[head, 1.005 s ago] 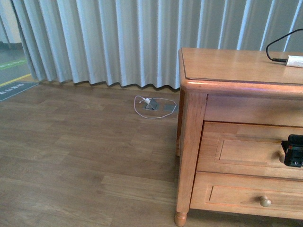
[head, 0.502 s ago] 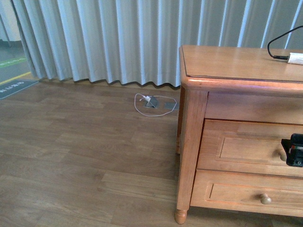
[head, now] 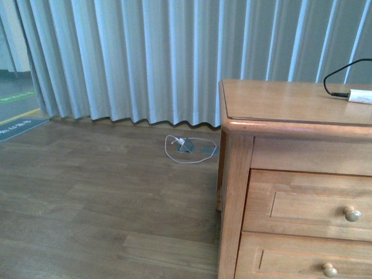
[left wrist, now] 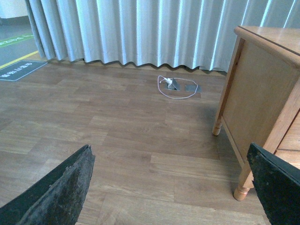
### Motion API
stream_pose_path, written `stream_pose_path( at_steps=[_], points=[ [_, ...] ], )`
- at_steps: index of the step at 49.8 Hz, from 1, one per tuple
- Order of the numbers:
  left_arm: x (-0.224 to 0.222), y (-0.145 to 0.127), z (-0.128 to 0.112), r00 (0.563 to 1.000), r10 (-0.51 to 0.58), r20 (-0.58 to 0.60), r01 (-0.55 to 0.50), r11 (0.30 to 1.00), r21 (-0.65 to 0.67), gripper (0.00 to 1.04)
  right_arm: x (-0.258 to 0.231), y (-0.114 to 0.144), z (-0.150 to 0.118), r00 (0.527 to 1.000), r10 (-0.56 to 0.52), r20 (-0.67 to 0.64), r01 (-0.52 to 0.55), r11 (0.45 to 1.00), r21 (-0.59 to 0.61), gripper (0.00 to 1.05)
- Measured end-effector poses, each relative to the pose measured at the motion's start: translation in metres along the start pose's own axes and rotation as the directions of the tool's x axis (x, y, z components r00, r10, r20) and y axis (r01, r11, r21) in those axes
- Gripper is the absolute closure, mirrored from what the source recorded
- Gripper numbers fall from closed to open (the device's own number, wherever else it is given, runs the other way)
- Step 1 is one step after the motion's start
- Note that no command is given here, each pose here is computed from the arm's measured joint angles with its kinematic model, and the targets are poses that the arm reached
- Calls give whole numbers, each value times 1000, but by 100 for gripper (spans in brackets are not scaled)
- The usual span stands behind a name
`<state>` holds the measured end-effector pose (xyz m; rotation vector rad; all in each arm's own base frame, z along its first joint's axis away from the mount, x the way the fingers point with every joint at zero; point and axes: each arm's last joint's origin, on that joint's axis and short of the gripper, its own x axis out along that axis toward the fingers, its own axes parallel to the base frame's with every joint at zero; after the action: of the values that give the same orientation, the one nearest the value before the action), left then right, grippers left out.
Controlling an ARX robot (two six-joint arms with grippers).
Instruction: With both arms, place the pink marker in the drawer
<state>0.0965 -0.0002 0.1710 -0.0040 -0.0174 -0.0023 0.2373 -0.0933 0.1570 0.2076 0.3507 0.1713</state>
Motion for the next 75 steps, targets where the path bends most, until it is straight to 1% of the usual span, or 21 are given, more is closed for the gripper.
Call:
stream_pose_path(
  at_steps=[6,12,26,28,30,33,35,38,39,42,44,49,52,54,57,72,75],
  points=[
    [0,0,0,1000,0,0,0,1000,0,6,-39,2,10,1000,11,22,-11,1000,2,8],
    [0,0,0,1000,0,0,0,1000,0,6,-68,3,9,999,31,18,-31,1000,4,8],
    [0,0,0,1000,0,0,0,1000,0,6,-73,2,9,1000,11,28,-10,1000,-18,9],
    [0,0,0,1000,0,0,0,1000,0,6,-70,3,5,995,-57,84,62,996,-59,14],
    [0,0,0,1000,0,0,0,1000,0,6,-69,6,-1,979,-128,160,144,985,-92,21],
    [0,0,0,1000,0,0,0,1000,0,6,-71,17,-9,950,-165,264,207,969,-138,32],
    [0,0,0,1000,0,0,0,1000,0,6,-74,26,-9,936,-164,312,221,962,-159,39],
    [0,0,0,1000,0,0,0,1000,0,6,-77,38,-10,926,-155,345,224,959,-172,50],
    [0,0,0,1000,0,0,0,1000,0,6,-77,40,-10,926,-150,347,221,959,-175,52],
    [0,0,0,1000,1,0,-1,1000,0,6,-79,49,-14,924,-149,352,222,959,-175,62],
    [0,0,0,1000,0,0,0,1000,0,6,-79,57,-21,927,-148,344,217,961,-171,73],
    [0,0,0,1000,0,0,0,1000,0,6,-82,67,-27,927,-153,343,220,961,-168,91],
    [0,0,0,1000,0,0,0,1000,0,6,-84,74,-30,926,-146,349,217,960,-174,104],
    [0,0,0,1000,0,0,0,1000,0,6,-84,78,-36,921,-139,363,215,960,-178,103],
    [0,0,0,1000,0,0,0,1000,0,6,-84,81,-43,926,-144,348,214,961,-174,103],
    [0,0,0,1000,0,0,0,1000,0,6,-92,95,-45,923,-134,360,210,961,-179,103],
    [0,0,0,1000,0,0,0,1000,0,6,-94,103,-47,917,-158,366,233,958,-169,103]
  ],
)
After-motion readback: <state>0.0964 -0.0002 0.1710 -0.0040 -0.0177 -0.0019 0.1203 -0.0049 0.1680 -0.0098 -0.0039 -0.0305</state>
